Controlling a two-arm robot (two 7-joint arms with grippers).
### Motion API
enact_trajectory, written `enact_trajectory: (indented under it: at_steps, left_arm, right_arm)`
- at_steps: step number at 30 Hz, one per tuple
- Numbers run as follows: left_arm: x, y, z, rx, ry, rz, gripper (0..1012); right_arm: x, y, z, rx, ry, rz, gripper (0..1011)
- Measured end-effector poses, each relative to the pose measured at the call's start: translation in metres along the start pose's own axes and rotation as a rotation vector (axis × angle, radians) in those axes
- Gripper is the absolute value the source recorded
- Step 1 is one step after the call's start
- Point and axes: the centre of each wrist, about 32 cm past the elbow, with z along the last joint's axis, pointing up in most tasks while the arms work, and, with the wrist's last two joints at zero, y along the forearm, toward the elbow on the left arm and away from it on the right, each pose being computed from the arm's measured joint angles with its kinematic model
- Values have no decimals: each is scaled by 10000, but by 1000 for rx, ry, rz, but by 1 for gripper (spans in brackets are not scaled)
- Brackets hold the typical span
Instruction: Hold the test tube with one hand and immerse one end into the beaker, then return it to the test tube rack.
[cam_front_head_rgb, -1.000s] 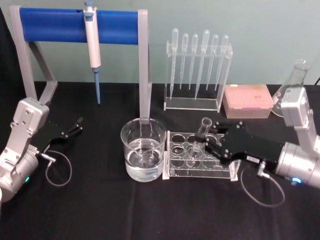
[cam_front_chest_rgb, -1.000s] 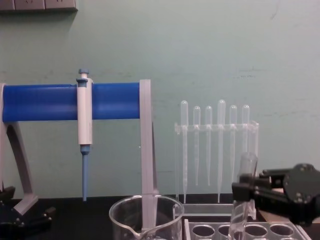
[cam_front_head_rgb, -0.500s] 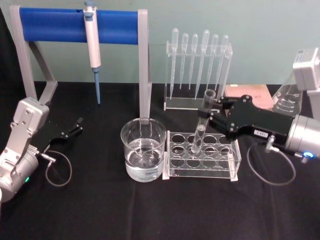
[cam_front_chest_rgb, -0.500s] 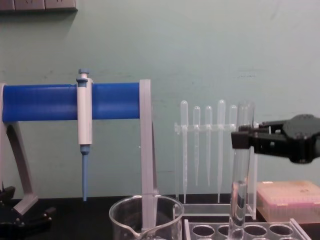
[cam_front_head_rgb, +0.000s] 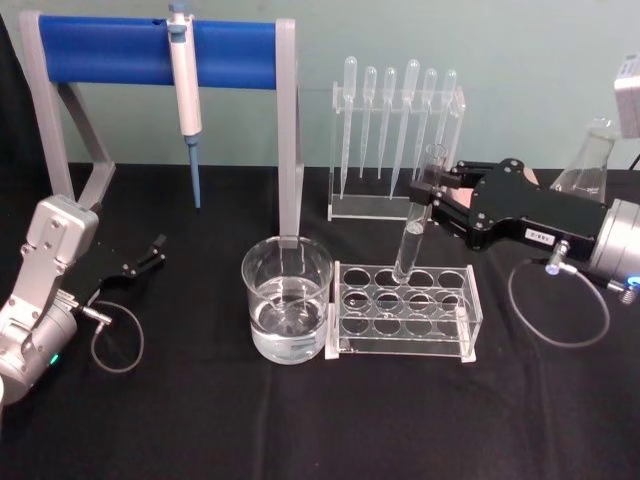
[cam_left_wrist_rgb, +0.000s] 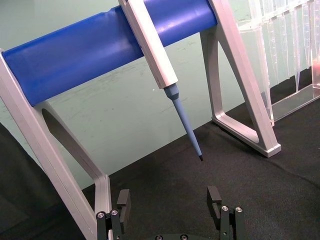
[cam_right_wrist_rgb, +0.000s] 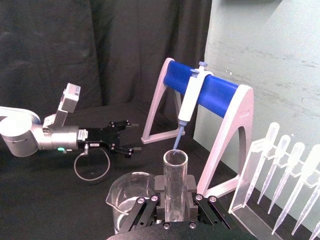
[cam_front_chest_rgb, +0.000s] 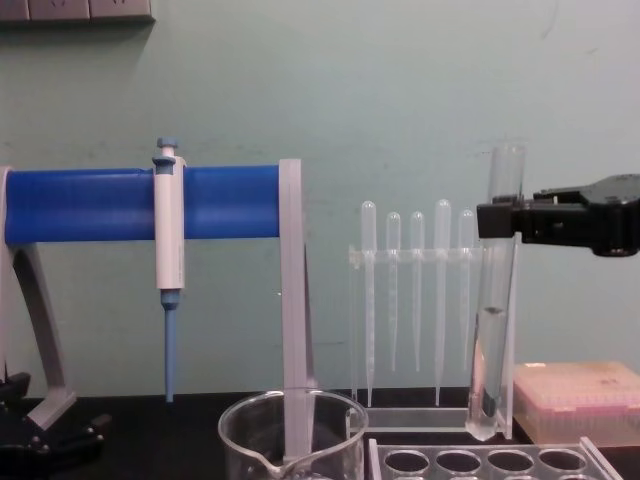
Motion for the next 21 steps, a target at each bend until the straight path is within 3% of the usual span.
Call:
enact_trajectory:
  at_steps: [8,21]
  left_arm:
    - [0,0,0,0,0,0,1000]
    - [0,0,0,0,0,0,1000]
  right_arm:
    - [-23,-11,87,5,-8,0,242]
    - [-31,-3,123,8,-7,-2,242]
